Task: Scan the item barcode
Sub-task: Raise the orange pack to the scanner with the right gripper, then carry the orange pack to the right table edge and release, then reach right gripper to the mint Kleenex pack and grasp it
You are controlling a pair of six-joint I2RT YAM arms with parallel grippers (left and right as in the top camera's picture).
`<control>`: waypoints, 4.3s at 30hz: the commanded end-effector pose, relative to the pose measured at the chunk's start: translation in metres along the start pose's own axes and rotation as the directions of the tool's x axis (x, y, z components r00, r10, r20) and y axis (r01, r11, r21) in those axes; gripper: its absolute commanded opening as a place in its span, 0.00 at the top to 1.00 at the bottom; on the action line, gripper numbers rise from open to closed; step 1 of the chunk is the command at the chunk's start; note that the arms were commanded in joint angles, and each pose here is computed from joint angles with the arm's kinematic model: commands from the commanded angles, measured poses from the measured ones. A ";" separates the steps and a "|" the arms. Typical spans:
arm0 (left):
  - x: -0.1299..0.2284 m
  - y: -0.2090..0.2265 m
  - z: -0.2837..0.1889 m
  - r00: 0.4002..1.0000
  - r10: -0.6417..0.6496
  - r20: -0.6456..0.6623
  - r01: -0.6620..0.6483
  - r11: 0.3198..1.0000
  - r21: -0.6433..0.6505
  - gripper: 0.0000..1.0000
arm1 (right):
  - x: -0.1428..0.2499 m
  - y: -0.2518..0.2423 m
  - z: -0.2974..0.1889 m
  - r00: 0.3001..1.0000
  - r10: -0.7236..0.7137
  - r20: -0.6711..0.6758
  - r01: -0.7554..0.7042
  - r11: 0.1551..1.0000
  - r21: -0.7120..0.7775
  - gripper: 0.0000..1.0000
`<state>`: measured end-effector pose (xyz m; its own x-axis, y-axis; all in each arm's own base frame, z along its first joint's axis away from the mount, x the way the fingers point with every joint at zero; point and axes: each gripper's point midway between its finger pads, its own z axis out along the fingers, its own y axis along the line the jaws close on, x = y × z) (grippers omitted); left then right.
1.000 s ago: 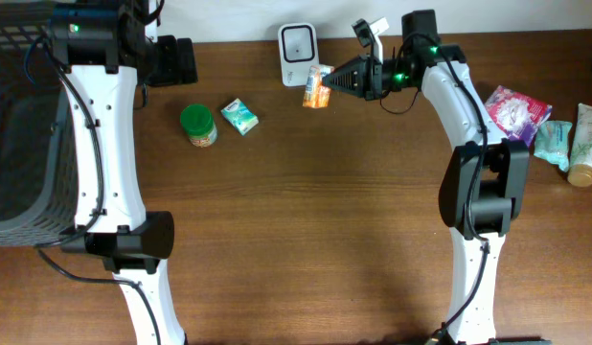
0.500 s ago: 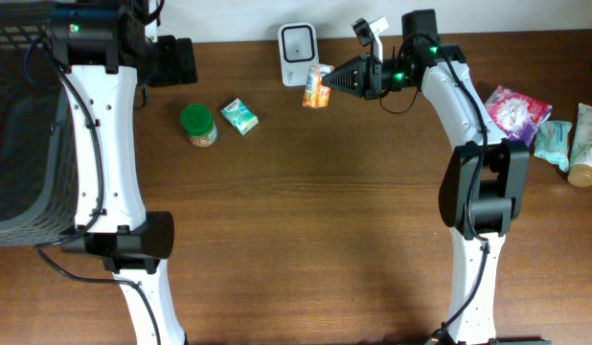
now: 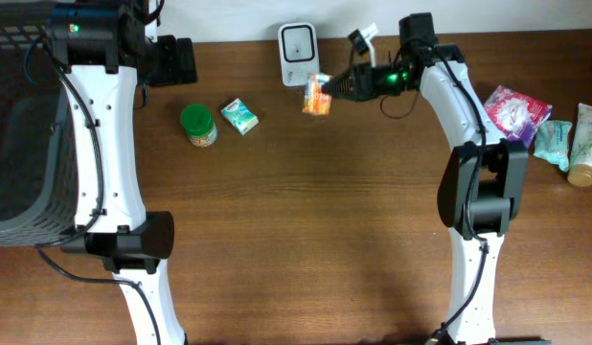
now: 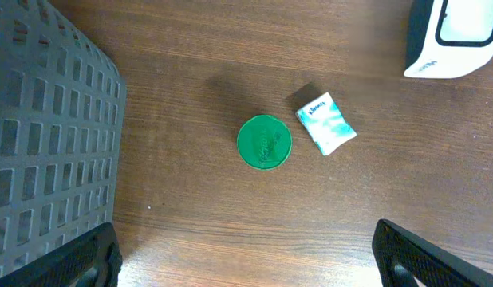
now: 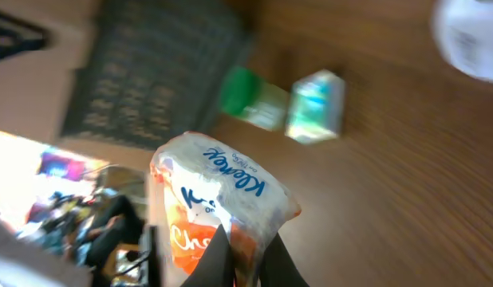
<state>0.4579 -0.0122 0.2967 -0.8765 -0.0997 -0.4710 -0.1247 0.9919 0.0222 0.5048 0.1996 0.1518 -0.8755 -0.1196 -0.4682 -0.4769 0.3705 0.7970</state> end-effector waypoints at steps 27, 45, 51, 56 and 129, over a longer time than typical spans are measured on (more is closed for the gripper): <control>-0.002 0.004 -0.008 1.000 -0.001 0.022 0.002 1.000 -0.007 0.01 | -0.143 -0.054 0.033 0.673 -0.641 -0.368 0.490 0.013 0.872 0.96; -0.002 0.004 -0.008 1.000 -0.002 0.022 0.002 1.000 -0.007 0.01 | 0.058 -0.144 -0.393 0.819 0.156 0.553 -0.517 -0.219 0.828 0.96; -0.002 0.004 -0.008 1.000 -0.002 0.022 0.002 1.000 -0.007 0.01 | 0.119 -0.158 -0.466 0.675 0.216 0.706 -0.664 -0.241 0.708 0.96; -0.002 0.004 -0.008 1.000 -0.002 0.022 0.002 1.000 -0.007 0.01 | 0.135 -0.181 -0.450 0.649 0.275 0.710 -0.688 -0.186 0.701 0.96; -0.002 0.004 -0.008 1.000 -0.001 0.022 0.001 1.000 -0.007 0.01 | 0.133 0.000 0.126 0.898 0.372 -0.236 -0.096 0.688 0.719 0.49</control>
<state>0.4577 -0.0122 0.2966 -0.8768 -0.0997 -0.4703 -0.1247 0.9919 0.0223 0.3991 0.3037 0.0250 -0.9739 -0.2251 -0.0299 -0.2225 0.9192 0.3249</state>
